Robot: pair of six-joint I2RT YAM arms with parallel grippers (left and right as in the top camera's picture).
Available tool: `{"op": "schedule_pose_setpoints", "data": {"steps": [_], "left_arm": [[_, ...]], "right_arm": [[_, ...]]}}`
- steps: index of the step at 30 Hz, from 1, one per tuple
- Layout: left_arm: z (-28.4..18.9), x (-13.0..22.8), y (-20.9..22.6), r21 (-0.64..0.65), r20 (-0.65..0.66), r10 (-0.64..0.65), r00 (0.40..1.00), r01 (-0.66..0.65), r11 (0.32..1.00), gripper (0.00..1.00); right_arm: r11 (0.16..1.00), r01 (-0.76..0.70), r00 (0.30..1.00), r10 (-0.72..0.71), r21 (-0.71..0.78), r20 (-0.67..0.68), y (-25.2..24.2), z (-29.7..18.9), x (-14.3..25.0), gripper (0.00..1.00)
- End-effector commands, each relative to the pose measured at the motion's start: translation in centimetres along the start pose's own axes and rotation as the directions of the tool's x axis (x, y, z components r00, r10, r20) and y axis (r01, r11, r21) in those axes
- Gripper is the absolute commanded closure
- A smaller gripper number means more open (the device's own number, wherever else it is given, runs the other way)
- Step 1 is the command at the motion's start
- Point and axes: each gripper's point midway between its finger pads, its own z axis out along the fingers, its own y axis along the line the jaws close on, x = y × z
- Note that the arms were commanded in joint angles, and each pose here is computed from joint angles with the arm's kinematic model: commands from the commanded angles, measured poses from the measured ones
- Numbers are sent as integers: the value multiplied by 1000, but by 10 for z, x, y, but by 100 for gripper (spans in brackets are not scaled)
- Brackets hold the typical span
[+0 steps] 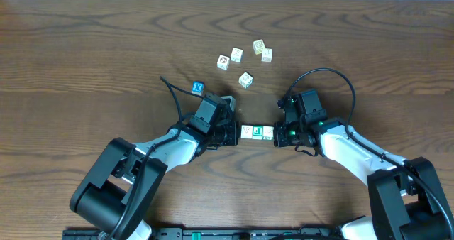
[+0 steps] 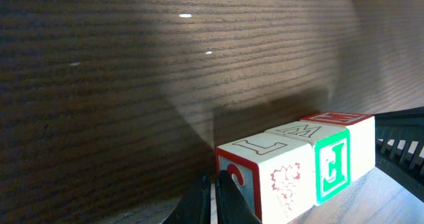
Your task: Lift 3 blocks
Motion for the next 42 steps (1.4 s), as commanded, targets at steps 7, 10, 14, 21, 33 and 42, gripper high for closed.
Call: {"op": "schedule_pose_setpoints", "data": {"steps": [7,10,14,21,33,42], "left_arm": [[3,-1,-25,81,-20,46,999,-44,996,93],[3,-1,-26,81,-20,47,999,-45,996,93],[3,-2,-25,81,-18,56,998,-54,995,93],[3,-2,-25,79,-17,63,998,-62,995,92],[4,-4,-13,16,-4,64,998,-64,998,93],[2,2,11,-104,-15,38,999,-39,994,93]], "right_arm": [[999,23,999,-24,-44,-27,16,4,7,99],[1000,-16,1000,16,-8,-16,9,4,5,99],[999,-41,999,41,30,0,3,4,2,99],[996,-41,999,40,75,15,-5,3,0,99],[990,-30,999,26,136,33,-16,2,-3,99],[986,-13,999,7,168,39,-21,1,-4,99]]}}
